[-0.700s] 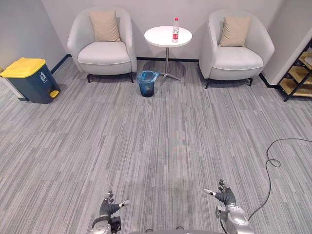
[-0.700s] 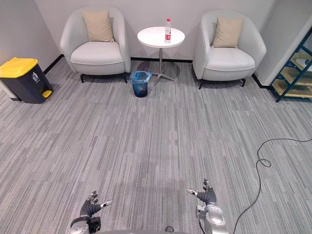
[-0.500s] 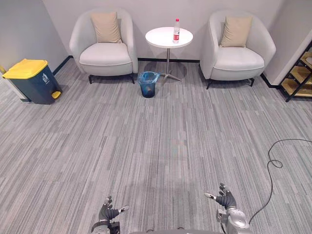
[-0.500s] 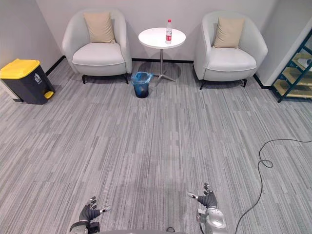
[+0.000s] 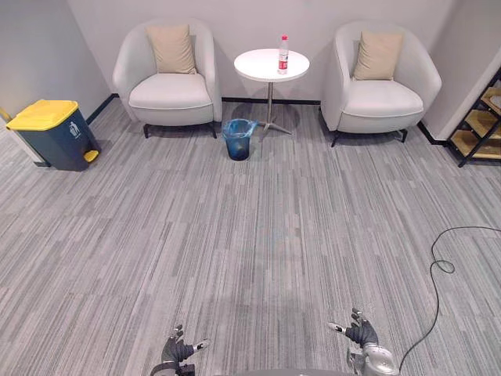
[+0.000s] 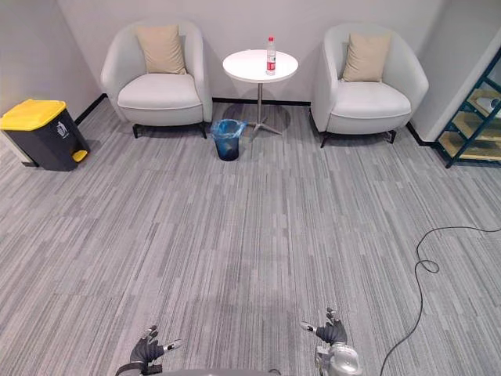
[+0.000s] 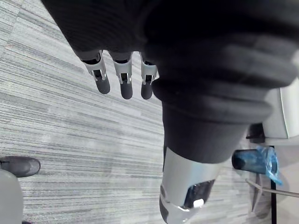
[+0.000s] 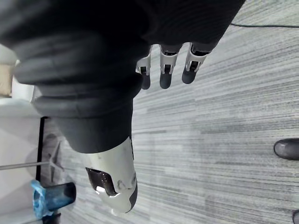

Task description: Gather rubbish on tea table into small bin, then transfer packed bag to large trash can.

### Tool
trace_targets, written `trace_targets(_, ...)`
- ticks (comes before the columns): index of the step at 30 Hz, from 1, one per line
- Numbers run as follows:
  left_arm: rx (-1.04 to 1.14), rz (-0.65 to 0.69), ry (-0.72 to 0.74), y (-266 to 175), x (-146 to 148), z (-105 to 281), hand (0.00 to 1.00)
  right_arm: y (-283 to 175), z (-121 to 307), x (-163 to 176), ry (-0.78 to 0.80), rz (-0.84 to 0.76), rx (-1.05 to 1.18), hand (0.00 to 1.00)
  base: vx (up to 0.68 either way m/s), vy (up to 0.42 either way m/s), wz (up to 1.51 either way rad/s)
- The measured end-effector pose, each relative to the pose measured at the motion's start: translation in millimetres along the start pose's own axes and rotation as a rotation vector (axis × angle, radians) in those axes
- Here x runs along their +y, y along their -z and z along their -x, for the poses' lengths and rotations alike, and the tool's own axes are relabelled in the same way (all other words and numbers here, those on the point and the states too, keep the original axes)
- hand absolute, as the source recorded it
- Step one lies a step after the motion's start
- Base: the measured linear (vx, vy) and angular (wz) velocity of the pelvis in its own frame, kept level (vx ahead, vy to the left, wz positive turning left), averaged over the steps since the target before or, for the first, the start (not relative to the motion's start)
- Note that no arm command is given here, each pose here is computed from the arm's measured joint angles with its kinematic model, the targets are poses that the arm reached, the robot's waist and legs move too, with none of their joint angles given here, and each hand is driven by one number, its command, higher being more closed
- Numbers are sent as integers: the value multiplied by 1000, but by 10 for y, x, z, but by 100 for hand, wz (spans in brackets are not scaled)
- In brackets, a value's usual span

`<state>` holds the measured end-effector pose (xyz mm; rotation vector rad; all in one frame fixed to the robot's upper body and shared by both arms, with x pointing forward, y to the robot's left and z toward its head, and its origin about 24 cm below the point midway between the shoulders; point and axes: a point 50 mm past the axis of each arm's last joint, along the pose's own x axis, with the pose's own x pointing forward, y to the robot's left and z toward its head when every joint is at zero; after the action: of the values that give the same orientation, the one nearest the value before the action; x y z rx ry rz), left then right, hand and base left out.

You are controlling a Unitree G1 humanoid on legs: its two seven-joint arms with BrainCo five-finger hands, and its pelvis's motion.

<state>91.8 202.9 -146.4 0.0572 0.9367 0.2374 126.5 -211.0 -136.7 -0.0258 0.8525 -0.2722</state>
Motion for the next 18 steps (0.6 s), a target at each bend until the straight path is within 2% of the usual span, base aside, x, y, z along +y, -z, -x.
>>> trace_targets(9, -2, -3, 5, -16, -13, -10, 0, 0, -1, 12, -15, 1, 1, 0, -15, -15, -6)
trace_targets(18, -117, -4, 28, -294, -70, -30, 0, -166, -57, 14, -15, 5, -46, 0, -16, -13, -12)
